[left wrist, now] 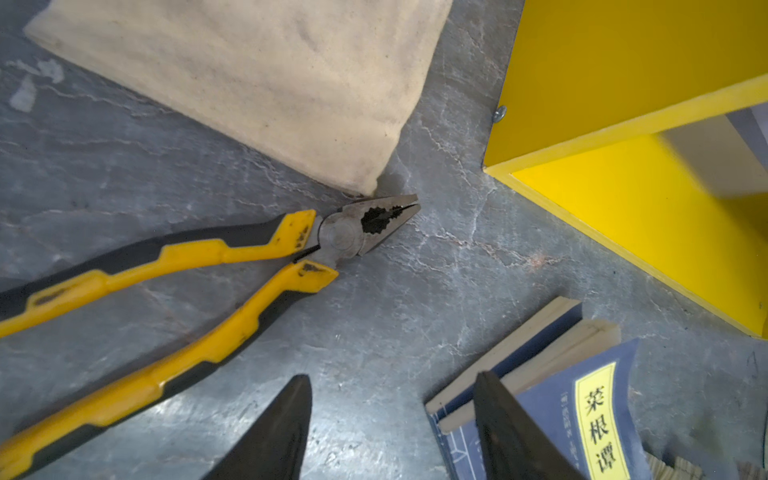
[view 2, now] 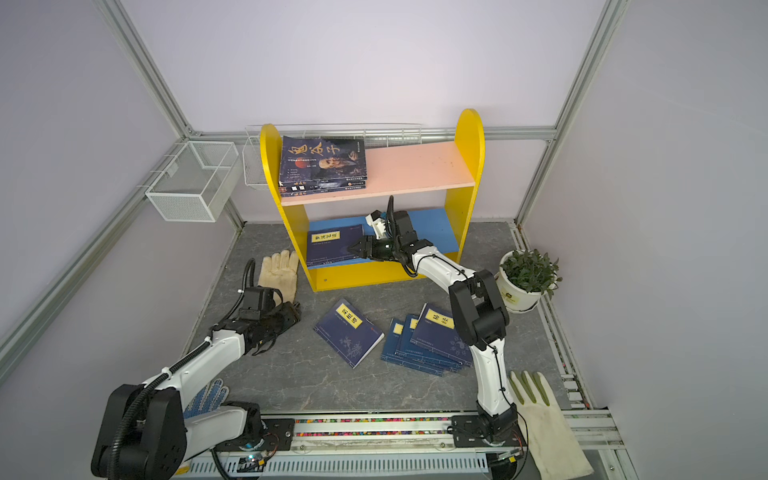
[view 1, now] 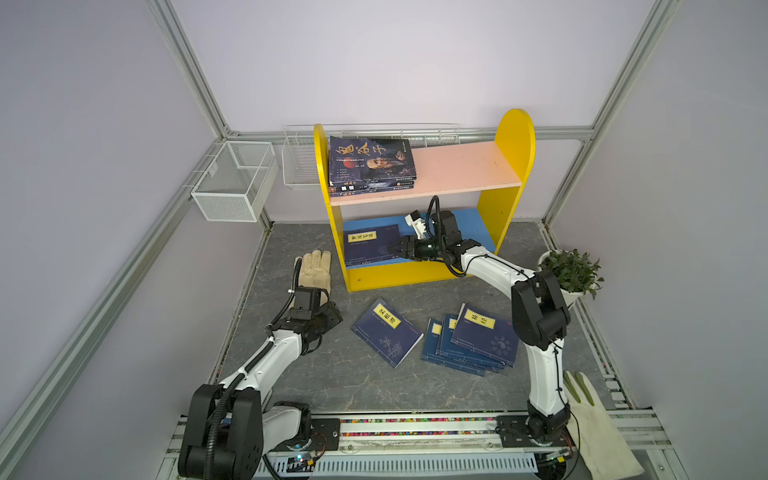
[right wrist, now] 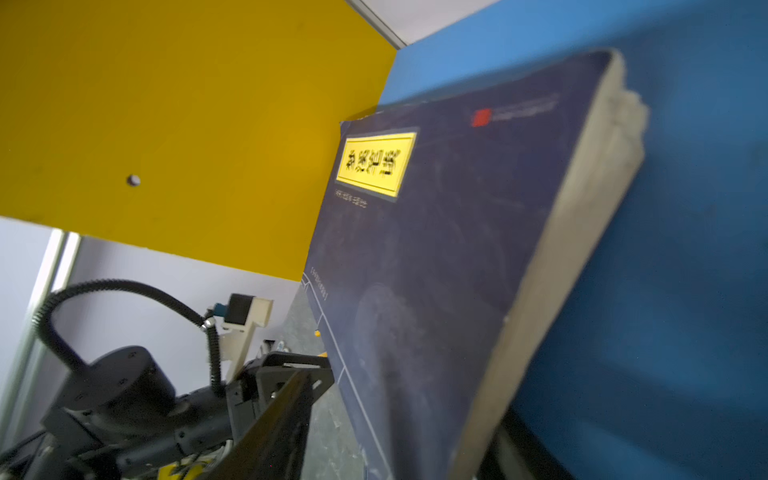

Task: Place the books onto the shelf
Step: 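Move both grippers down to the next yellow-labelled blue book on the table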

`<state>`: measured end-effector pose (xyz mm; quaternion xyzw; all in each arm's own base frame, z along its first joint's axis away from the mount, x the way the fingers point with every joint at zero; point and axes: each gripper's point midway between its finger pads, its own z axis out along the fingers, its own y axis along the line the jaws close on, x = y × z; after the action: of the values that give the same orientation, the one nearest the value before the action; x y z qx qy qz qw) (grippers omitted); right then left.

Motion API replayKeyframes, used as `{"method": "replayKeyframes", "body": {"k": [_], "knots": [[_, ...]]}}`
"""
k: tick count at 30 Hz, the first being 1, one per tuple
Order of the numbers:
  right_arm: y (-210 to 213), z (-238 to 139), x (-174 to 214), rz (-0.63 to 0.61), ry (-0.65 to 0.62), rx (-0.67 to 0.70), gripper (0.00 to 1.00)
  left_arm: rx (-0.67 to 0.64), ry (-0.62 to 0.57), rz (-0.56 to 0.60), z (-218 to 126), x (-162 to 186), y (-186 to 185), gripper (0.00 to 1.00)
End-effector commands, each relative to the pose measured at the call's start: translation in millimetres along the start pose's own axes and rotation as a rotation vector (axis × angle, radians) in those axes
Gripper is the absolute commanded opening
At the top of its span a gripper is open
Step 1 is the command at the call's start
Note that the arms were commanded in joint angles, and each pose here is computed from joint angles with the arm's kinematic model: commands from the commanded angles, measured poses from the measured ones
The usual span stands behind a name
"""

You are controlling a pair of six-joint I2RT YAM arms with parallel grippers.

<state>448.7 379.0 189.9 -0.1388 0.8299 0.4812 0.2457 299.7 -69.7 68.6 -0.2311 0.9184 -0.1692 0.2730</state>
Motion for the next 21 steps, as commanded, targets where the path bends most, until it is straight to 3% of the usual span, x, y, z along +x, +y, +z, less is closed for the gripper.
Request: {"method": "replayKeyframes", "body": {"k": [1, 3, 7, 11, 16, 21], "knots": [[-10.9, -17.9, 3.6, -0.076, -0.002, 0.187, 0.73, 0.02, 0.001, 0.041, -1.3, -5.7, -12.9, 0.63], [-15.9, -27.1, 0.7, -0.107, -0.018, 0.262, 0.8, 0.018, 0.002, 0.053, -0.7, -5.6, -15.8, 0.63], [-27.2, -53.5, -6.5, -0.162, -0.057, 0.426, 0.84, 0.016, 0.008, 0.094, 0.6, -3.8, -23.8, 0.63], [-22.2, -74.8, 5.6, -0.238, -0.038, 0.455, 0.85, 0.043, 0.025, 0.152, 3.4, 1.1, -37.3, 0.63], [-1.7, -85.4, 98.6, -0.35, 0.241, 0.308, 0.84, 0.08, 0.077, 0.204, 12.9, 10.0, -49.2, 0.63], [-9.0, -105.0, 203.6, -0.377, 0.514, 0.333, 0.85, 0.103, 0.131, 0.243, 24.0, 20.5, -56.4, 0.63]]}}
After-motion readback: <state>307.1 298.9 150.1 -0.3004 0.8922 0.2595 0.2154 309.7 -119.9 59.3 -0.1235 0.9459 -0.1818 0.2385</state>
